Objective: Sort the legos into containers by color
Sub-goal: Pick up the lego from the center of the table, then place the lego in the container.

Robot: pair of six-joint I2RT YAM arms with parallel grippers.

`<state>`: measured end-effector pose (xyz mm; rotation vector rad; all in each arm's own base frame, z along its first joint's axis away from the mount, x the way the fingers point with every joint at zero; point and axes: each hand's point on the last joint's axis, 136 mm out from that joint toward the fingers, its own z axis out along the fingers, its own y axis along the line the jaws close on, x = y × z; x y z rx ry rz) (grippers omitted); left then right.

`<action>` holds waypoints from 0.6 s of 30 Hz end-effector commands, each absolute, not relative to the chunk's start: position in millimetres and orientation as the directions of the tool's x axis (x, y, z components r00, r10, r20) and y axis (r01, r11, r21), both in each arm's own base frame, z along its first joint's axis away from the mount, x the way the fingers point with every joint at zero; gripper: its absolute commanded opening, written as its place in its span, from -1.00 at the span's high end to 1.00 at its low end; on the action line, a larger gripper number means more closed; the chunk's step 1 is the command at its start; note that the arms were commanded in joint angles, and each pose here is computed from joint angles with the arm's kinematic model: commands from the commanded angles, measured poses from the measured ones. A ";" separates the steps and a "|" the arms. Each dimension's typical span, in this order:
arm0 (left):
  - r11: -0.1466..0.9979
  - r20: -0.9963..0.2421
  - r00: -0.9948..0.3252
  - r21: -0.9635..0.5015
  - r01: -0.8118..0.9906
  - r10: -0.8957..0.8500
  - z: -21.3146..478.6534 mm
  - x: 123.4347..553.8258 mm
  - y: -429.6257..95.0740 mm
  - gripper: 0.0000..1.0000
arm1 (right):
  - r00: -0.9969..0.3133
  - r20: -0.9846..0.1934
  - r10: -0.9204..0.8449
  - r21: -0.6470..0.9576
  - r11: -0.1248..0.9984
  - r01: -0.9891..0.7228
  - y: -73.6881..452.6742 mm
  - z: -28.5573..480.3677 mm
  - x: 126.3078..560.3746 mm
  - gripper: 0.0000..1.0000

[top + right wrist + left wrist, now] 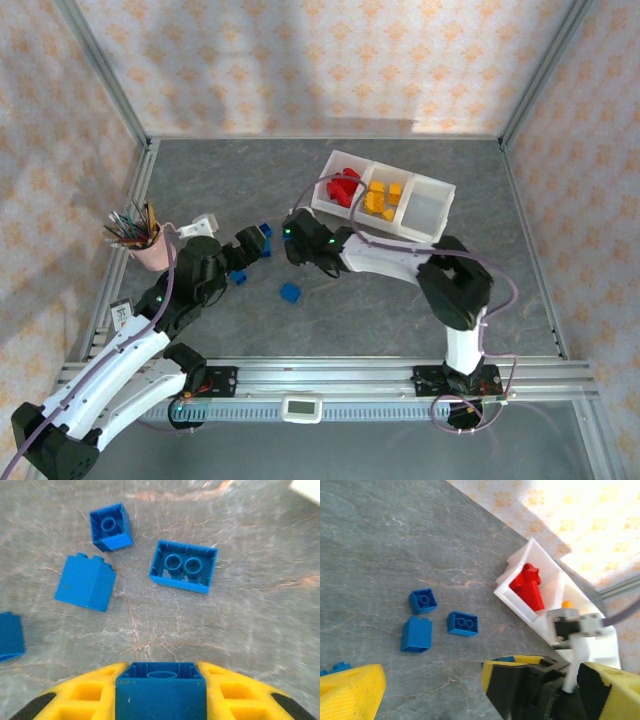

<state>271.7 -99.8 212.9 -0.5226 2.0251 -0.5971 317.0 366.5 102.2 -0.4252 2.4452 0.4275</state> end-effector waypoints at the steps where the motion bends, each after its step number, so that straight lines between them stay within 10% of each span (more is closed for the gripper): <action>1: 0.780 -0.666 -0.491 -0.624 -0.048 -0.562 230.7 279.2 -115.0 -0.98 | -0.761 -0.643 -0.086 0.231 0.926 -0.300 332.3 123.1 320.3 0.42; 18: 0.729 -0.622 -0.604 -0.678 0.097 -0.498 214.4 302.5 -202.5 -0.98 | -0.636 -0.730 0.252 0.142 0.965 0.220 108.4 161.9 370.3 0.42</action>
